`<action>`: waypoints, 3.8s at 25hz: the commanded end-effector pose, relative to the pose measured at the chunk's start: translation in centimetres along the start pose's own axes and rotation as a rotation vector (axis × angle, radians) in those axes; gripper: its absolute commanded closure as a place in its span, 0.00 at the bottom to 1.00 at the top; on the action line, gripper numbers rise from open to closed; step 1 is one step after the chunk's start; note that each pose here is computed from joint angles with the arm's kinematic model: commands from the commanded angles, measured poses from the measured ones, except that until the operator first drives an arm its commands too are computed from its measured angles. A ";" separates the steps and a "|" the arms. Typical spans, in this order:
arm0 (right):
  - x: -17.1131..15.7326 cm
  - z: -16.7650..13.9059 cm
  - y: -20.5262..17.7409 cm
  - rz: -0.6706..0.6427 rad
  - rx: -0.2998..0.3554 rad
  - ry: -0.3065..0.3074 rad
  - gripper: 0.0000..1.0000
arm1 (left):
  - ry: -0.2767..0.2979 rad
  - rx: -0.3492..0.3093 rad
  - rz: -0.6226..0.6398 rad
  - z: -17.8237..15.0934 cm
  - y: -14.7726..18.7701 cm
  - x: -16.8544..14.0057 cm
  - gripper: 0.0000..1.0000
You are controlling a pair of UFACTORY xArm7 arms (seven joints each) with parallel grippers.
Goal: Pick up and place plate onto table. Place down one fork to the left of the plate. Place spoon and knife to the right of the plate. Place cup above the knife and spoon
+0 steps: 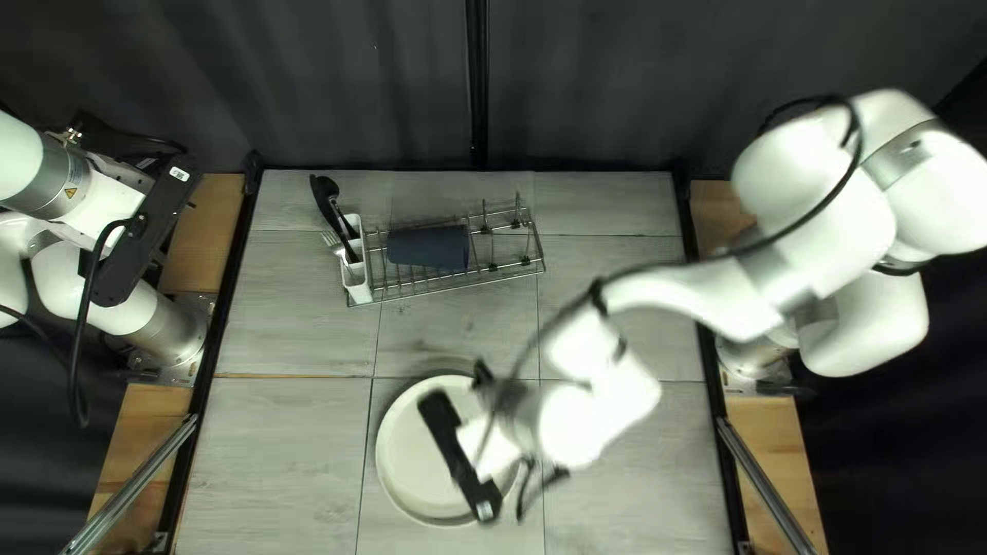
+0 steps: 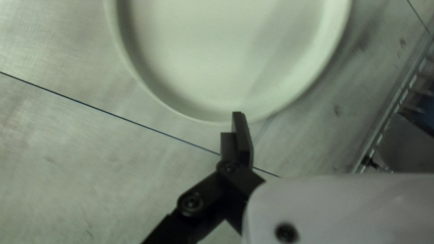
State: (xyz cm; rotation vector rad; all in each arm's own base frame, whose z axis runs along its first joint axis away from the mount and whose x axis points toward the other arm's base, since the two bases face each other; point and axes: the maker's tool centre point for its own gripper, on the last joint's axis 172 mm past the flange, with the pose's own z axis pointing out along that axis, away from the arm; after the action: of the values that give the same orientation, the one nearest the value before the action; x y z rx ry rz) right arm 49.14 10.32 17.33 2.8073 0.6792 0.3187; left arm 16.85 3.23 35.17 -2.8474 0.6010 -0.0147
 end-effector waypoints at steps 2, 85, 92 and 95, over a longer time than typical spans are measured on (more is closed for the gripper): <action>-4.7 -0.7 8.6 0.187 0.093 0.048 0.00 | 0.000 0.000 0.000 0.0 0.0 0.0 0.00; -24.1 -10.2 14.8 0.512 0.190 0.028 0.00 | 0.004 0.031 -0.001 2.7 -4.3 4.1 0.00; -24.1 -10.2 14.8 0.512 0.190 0.028 0.00 | 0.100 -0.178 -0.258 7.4 -4.3 9.1 0.00; -24.1 -10.2 14.8 0.512 0.190 0.028 0.00 | 0.115 -0.232 -0.325 9.2 -4.5 10.3 0.00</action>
State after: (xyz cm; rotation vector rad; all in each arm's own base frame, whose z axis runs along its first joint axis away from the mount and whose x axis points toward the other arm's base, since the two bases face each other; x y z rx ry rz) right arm 31.73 -12.08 27.37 3.1310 -0.0223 0.3978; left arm 27.38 5.12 28.68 -3.0924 0.2648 -0.1588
